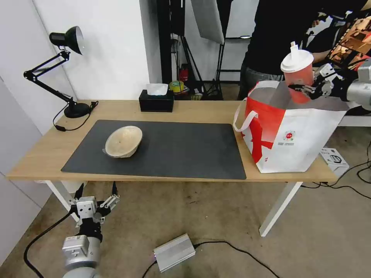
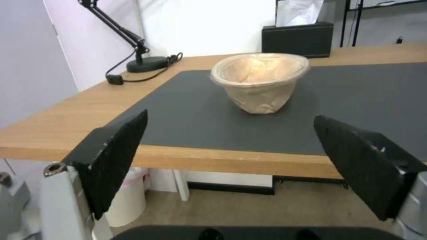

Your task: Pick up the trash from the table and place it into the takeout bag.

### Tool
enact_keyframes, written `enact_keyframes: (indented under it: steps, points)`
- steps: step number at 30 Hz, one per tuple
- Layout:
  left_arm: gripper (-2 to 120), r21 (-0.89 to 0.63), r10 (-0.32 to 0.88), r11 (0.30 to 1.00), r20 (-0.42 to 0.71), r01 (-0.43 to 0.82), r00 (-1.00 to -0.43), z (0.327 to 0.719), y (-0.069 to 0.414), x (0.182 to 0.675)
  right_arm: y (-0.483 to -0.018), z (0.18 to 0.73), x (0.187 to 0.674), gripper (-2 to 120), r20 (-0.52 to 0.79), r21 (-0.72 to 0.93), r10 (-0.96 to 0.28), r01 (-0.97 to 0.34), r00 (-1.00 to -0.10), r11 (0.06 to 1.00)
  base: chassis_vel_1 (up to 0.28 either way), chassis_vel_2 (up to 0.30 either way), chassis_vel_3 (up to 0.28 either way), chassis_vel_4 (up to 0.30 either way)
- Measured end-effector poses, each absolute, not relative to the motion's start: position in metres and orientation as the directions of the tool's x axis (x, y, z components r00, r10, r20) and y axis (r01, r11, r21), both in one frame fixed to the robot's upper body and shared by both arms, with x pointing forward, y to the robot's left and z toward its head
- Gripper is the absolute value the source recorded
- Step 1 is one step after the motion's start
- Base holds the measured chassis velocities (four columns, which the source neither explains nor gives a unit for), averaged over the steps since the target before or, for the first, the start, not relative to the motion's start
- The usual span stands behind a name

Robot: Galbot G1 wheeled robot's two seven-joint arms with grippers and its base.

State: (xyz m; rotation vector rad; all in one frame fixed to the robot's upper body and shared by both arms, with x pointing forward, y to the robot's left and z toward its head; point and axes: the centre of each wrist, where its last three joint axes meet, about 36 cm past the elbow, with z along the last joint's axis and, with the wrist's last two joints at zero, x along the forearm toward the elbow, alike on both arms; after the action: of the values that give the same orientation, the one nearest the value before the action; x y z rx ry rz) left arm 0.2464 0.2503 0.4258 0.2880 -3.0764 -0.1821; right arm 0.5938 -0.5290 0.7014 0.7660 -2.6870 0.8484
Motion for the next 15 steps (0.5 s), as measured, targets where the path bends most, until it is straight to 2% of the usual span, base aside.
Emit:
enact_keyframes:
  steps: [15]
  points:
    - [100, 0.118, -0.189, 0.976, 0.033, -0.184, -0.981, 0.425, 0.25, 0.247, -0.537, 0.69, 0.595, 7, 0.395, -0.481, -0.407, -0.563, -0.824, 0.672, 0.0, 0.0, 0.0, 0.0]
